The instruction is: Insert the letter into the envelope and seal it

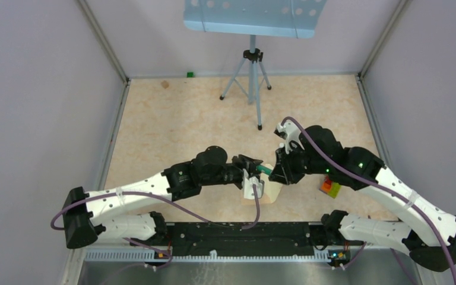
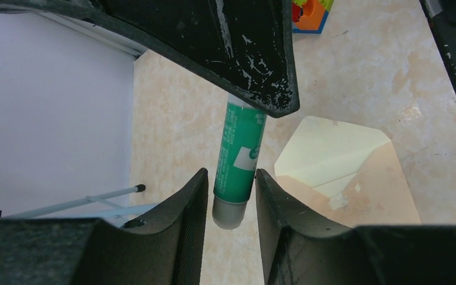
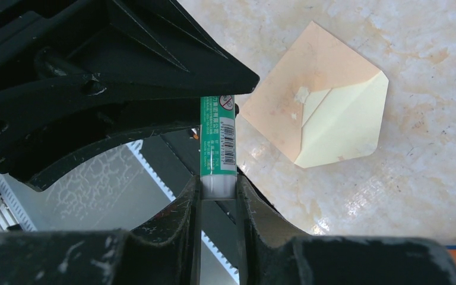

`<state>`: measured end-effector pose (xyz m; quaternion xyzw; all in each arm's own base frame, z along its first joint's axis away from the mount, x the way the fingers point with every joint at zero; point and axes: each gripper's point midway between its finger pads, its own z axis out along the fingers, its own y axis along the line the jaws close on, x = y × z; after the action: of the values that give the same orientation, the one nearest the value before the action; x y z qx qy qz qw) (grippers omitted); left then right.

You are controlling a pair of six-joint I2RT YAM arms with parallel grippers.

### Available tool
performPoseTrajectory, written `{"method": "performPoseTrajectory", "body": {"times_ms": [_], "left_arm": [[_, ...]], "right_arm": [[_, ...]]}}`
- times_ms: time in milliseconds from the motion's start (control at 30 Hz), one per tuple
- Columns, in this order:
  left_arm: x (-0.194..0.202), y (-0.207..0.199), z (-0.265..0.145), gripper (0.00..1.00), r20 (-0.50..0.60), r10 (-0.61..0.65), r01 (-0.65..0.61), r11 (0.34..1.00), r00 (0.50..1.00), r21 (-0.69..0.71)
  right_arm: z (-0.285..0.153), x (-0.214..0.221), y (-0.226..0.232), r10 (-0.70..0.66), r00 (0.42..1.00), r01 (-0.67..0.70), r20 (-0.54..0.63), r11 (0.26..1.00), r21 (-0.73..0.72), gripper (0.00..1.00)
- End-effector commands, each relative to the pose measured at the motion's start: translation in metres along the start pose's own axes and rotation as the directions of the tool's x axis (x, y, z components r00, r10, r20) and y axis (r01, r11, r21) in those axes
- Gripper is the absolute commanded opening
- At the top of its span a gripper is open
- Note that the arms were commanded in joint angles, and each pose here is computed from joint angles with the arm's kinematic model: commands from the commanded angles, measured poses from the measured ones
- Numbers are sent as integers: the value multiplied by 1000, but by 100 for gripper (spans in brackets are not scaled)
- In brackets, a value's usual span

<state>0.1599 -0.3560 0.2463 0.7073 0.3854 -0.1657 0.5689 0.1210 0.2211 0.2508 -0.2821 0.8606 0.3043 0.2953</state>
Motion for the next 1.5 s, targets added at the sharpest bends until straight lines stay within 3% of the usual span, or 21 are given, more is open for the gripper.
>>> {"method": "performPoseTrajectory", "body": {"times_ms": [0, 100, 233, 267, 333, 400, 500, 800, 1233, 1467], "left_arm": [[-11, 8, 4, 39, 53, 21, -19, 999, 998, -38], [-11, 8, 5, 34, 50, 20, -18, 999, 999, -38], [-12, 11, 5, 19, 54, 13, -10, 999, 998, -52], [-12, 11, 6, 14, 56, 5, -2, 999, 998, -53], [-12, 12, 5, 8, 56, -30, 34, 997, 998, -65], [-10, 14, 4, 6, 49, -106, 110, 990, 993, -87], [-8, 11, -1, 6, 64, -197, 203, 972, 978, -116], [-8, 15, -8, 5, 140, -323, 346, 918, 936, -194], [-13, 21, -10, 5, 191, -353, 391, 893, 916, -223], [-12, 20, -9, 5, 193, -361, 398, 891, 912, -217]], "right_arm": [[-10, -17, 8, 2, 999, -1, 48, 1000, -21, 0], [-11, -18, 9, 2, 999, -1, 49, 1000, -23, 0], [-12, -20, 11, 7, 998, -6, 57, 1000, -28, 0], [-12, -22, 11, 11, 998, -10, 65, 1000, -28, 7], [-14, -26, 11, 25, 996, -23, 86, 999, -26, 31], [-15, -30, 11, 43, 992, -41, 115, 999, -25, 52], [-19, -37, 7, 80, 981, -80, 178, 997, -7, 62], [-12, -46, 5, 176, 948, -175, 266, 984, -27, 49], [3, -53, -3, 192, 937, -202, 291, 979, 3, 51], [9, -56, -3, 194, 936, -205, 295, 979, 6, 46]]}}
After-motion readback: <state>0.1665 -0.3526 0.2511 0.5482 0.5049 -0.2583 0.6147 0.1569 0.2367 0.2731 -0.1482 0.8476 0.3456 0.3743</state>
